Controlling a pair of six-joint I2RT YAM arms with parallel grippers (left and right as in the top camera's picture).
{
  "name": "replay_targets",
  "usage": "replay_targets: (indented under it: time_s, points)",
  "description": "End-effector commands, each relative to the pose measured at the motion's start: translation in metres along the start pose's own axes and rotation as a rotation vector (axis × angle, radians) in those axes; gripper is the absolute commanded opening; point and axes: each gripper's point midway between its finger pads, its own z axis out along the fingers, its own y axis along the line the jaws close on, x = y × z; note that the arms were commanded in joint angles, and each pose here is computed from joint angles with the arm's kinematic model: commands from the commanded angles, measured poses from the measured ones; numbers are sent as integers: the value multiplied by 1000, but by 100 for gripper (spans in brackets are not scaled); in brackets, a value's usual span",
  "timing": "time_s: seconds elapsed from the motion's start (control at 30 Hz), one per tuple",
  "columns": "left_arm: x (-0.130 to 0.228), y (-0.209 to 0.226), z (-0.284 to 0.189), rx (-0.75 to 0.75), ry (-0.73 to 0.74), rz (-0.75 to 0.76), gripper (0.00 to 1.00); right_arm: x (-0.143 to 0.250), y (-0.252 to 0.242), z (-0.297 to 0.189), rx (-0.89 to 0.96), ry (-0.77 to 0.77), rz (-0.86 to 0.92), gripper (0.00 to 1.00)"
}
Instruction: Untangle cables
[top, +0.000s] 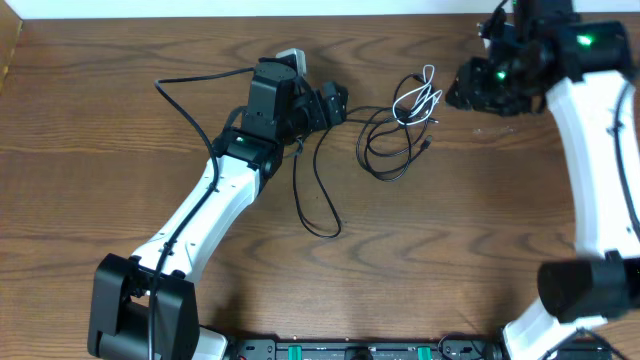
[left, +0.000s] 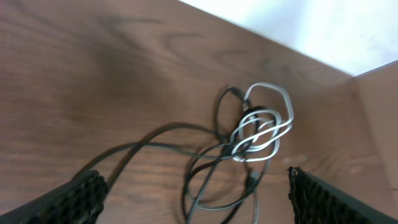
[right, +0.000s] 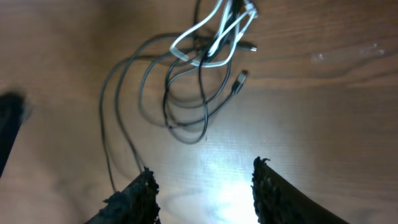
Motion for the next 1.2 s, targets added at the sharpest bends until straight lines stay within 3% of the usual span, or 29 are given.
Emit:
replay_targets:
  time_s: [0.0, 0.27, 0.67, 0.73, 0.87, 1.07, 1.17]
  points:
    - [-6, 10, -1, -61, -22, 51, 96, -7, -10, 41, 52, 52, 112, 44]
    - [4, 25, -2, -132, 15, 56, 96, -19, -8, 134, 28, 127, 201, 33]
    - [9, 28, -3, -145, 33, 53, 96, -40, -12, 217, 22, 79, 199, 29]
    - [9, 28, -3, -145, 33, 53, 96, -42, -13, 223, 18, 72, 197, 27]
    - [9, 28, -3, -144, 33, 53, 96, -45, -11, 222, 4, 63, 197, 2]
    - [9, 27, -3, -142, 34, 54, 96, -49, 0, 195, -68, 56, 147, 1]
    - [11, 23, -2, -130, 40, 58, 96, -51, 26, 160, -198, 45, 29, 1]
